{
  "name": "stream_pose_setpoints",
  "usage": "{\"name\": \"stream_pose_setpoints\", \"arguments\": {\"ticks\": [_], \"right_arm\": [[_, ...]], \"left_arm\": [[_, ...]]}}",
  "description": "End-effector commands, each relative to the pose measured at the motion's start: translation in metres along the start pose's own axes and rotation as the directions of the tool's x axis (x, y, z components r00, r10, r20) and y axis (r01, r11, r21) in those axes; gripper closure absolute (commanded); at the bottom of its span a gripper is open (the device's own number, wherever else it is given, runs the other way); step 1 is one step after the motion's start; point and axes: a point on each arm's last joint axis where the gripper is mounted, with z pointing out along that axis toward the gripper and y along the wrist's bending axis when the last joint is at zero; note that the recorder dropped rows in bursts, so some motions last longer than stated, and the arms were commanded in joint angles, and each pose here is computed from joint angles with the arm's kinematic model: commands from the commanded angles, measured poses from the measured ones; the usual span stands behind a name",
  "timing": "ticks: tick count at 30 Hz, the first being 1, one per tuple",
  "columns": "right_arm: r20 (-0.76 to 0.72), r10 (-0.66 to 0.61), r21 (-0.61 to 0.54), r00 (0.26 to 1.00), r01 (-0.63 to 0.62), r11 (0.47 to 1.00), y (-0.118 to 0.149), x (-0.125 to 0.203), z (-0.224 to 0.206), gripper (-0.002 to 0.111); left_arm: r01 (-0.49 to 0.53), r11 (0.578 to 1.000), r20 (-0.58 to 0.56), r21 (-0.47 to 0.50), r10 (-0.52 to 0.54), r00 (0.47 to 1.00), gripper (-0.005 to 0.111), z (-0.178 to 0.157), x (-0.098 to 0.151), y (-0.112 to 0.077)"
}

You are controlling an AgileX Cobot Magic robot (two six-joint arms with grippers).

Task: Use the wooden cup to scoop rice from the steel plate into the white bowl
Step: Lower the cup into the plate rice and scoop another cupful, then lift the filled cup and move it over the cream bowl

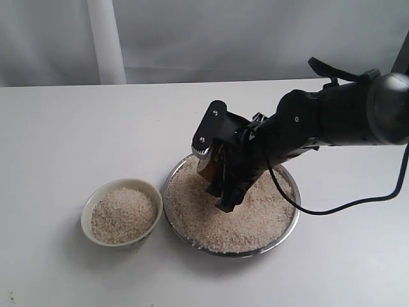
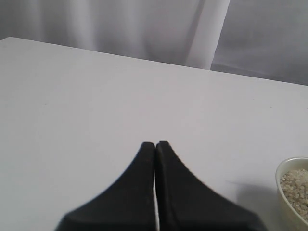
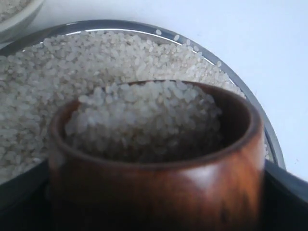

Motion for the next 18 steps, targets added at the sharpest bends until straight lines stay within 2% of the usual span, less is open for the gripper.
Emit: {"name": "stream_pose_setpoints", "arguments": {"ticks": [1,9,18], "right_arm": [[0.021,0.007,0.012,1.0,-0.007,1.0,-0.002,-0.003,-0.006,0.108],[0.044,-0.051,-0.036,0.998,0.052,0.998,0.006,-0.025,-0.02,0.108],[0.117,-0.247,-0.048,0.962,0.254,0.966,0.014,-0.094,-0.043,0.108]], "left_arm": [[0.007,1.0,0.011,0.005,-0.007,1.0,0.107,-0.001,-0.002,0.0],[0.007,1.0,0.011,0.005,-0.007,1.0,0.107,-0.001,-0.002,0.0],[0.007,1.0,0.011,0.005,-0.007,1.0,0.107,-0.001,-0.002,0.0]]}}
